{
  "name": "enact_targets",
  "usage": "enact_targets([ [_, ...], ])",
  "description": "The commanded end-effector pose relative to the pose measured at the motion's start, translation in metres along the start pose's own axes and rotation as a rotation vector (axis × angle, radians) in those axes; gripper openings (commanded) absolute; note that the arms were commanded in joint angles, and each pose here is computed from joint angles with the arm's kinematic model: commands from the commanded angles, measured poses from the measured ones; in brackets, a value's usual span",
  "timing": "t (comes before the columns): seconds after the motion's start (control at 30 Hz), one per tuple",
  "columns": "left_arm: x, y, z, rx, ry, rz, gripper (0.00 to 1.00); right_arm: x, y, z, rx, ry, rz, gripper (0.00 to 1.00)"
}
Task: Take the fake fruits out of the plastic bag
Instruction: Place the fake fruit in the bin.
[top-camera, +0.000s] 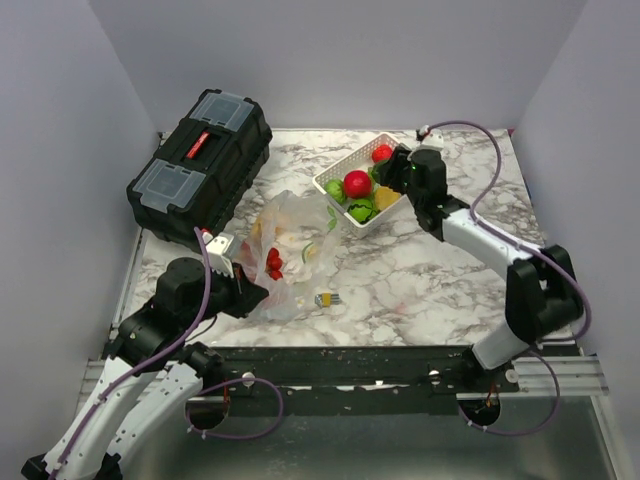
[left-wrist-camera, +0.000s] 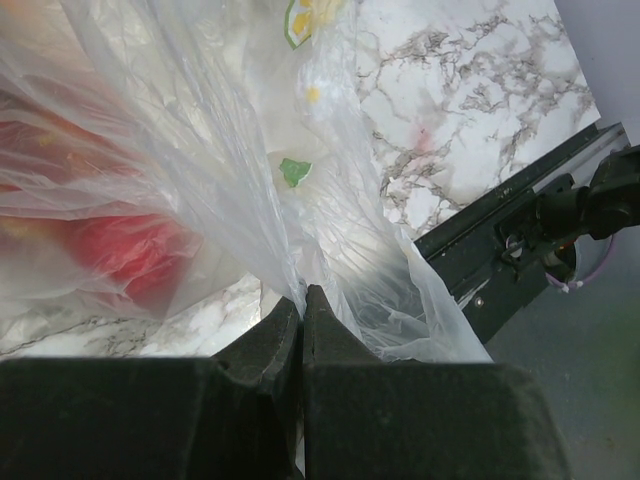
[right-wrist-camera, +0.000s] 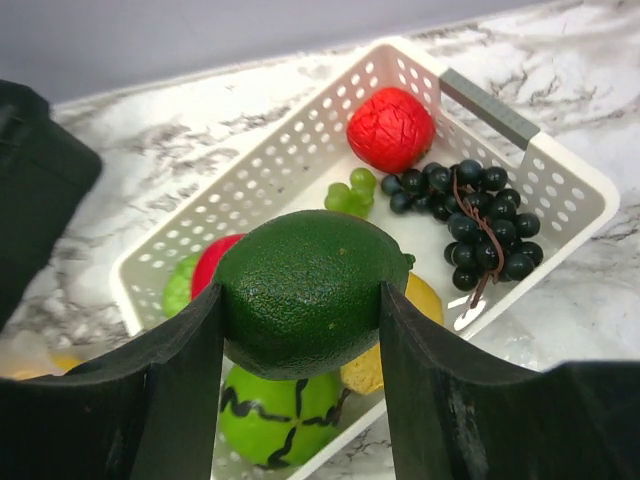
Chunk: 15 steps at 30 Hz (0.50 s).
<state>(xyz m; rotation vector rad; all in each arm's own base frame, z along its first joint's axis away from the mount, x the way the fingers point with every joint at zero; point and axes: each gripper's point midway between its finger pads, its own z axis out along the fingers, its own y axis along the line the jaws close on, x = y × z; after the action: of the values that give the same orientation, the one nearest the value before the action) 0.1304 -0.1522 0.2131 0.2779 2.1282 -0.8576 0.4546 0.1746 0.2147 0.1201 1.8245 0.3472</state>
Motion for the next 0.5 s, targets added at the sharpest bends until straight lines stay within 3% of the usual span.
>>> enact_targets([
  [0.0, -0.003, 0.000, -0.001, 0.004, -0.030, 0.020, 0.00, 0.020, -0.017, 0.032, 0.108, 0.081, -0.052, 0.01],
  [0.23, -0.003, -0.002, -0.002, 0.017, -0.033, 0.025, 0.00, 0.055, -0.023, 0.065, 0.133, 0.179, -0.113, 0.20],
  [0.37, -0.003, -0.004, -0.002, 0.026, -0.031, 0.029, 0.00, 0.061, -0.024, 0.063, 0.130, 0.193, -0.103, 0.49],
  [0.47, -0.002, -0.003, -0.001, 0.023, -0.026, 0.028, 0.00, 0.060, -0.022, 0.059, 0.116, 0.200, -0.104, 0.66],
])
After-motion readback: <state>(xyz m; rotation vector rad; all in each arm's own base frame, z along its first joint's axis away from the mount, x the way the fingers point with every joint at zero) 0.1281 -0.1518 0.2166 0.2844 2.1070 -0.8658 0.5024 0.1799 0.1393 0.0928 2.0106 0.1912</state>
